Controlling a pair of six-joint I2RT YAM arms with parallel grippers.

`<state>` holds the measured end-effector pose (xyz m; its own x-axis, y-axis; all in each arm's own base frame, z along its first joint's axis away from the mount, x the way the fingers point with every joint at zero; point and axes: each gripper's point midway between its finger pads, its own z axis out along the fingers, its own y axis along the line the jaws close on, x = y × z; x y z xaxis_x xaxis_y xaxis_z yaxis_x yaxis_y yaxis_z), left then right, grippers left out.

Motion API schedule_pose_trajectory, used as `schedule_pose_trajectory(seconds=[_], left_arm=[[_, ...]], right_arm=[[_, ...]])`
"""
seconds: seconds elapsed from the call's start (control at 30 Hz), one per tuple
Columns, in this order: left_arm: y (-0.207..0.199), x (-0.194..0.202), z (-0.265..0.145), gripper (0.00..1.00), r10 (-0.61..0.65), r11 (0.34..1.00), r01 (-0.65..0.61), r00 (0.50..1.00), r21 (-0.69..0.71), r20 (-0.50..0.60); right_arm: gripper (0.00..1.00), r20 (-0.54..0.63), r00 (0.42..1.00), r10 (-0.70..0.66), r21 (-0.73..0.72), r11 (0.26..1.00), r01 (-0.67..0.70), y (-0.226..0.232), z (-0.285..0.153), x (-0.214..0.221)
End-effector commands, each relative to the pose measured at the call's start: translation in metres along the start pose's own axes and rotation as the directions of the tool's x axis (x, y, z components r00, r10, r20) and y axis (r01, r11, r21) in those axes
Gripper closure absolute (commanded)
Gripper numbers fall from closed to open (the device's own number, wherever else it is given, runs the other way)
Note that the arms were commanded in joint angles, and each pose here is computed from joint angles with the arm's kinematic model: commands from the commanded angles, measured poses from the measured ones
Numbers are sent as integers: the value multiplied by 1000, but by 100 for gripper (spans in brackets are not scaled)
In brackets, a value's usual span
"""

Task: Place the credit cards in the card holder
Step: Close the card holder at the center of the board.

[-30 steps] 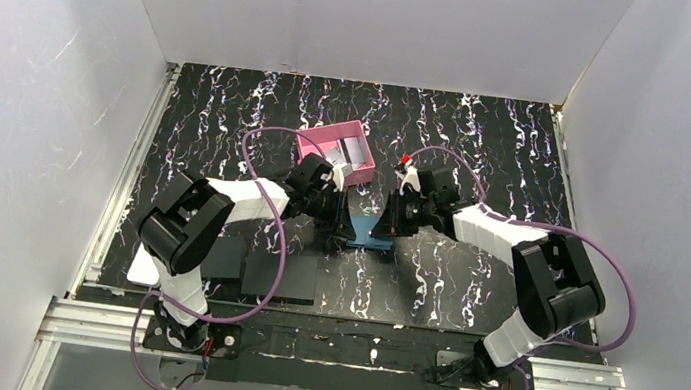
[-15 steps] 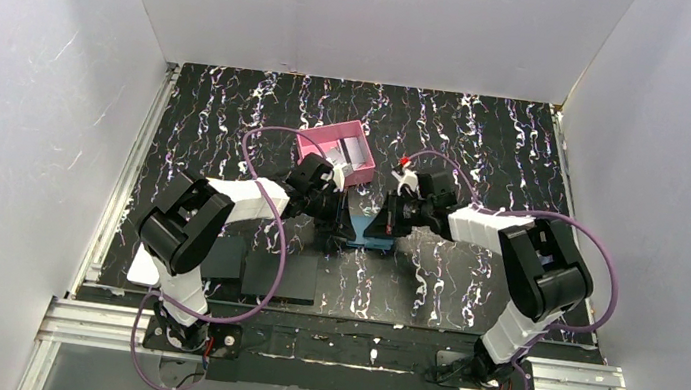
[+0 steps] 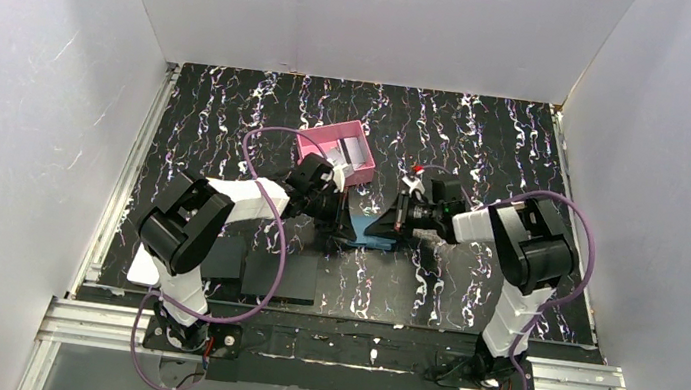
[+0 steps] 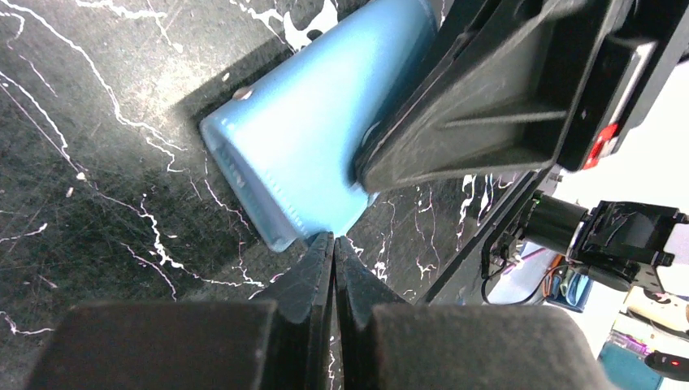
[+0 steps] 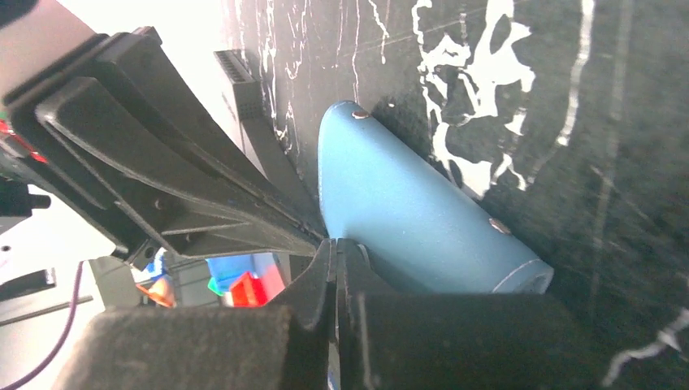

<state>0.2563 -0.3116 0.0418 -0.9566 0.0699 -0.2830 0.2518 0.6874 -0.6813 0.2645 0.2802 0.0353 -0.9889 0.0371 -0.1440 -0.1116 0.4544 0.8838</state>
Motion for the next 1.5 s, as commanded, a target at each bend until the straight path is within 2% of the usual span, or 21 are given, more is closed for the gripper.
schedule_pose_trajectory(seconds=[0.0, 0.2, 0.33, 0.53, 0.67, 0.8, 0.87, 1.03, 1.27, 1.37, 1.47], left_arm=[[12, 10, -3, 99, -11, 999, 10, 999, -38, -40], [14, 11, -2, 100, -24, 999, 22, 999, -33, -44], [11, 9, -3, 100, -20, 999, 19, 999, -26, -42], [-9, 0, -22, 98, 17, 1000, -17, 1000, -3, -11], [-29, -6, -40, 92, 41, 999, -42, 999, 33, 16], [-51, -11, -56, 88, 48, 995, -51, 998, 84, 43], [-61, -14, -65, 86, 55, 992, -62, 997, 106, 62], [-78, -16, -83, 80, 73, 987, -84, 994, 136, 85], [-86, -12, -94, 74, 77, 984, -91, 992, 154, 96], [-86, -10, -95, 74, 76, 984, -90, 993, 156, 94], [-86, -8, -96, 73, 78, 983, -92, 993, 159, 92]], right_arm=[[99, 142, 943, 302, 424, 842, -333, -147, -33, 47], [99, 233, 908, 347, 425, 804, -416, -163, -40, 51], [99, 150, 936, 319, 387, 852, -353, -154, -23, 50], [98, 114, 959, 259, 289, 915, -281, -116, -21, 32], [76, 71, 994, 79, 283, 954, -96, -63, -40, -5], [53, 35, 994, -108, 317, 944, 91, -19, -68, -25], [45, 25, 986, -162, 338, 930, 145, -6, -80, -27], [35, 11, 971, -238, 420, 883, 212, -2, -100, -27], [23, 38, 944, -326, 610, 756, 237, -28, -121, -43], [17, 53, 939, -340, 606, 758, 241, -32, -115, -50], [8, 33, 940, -340, 619, 745, 248, -36, -106, -55]])
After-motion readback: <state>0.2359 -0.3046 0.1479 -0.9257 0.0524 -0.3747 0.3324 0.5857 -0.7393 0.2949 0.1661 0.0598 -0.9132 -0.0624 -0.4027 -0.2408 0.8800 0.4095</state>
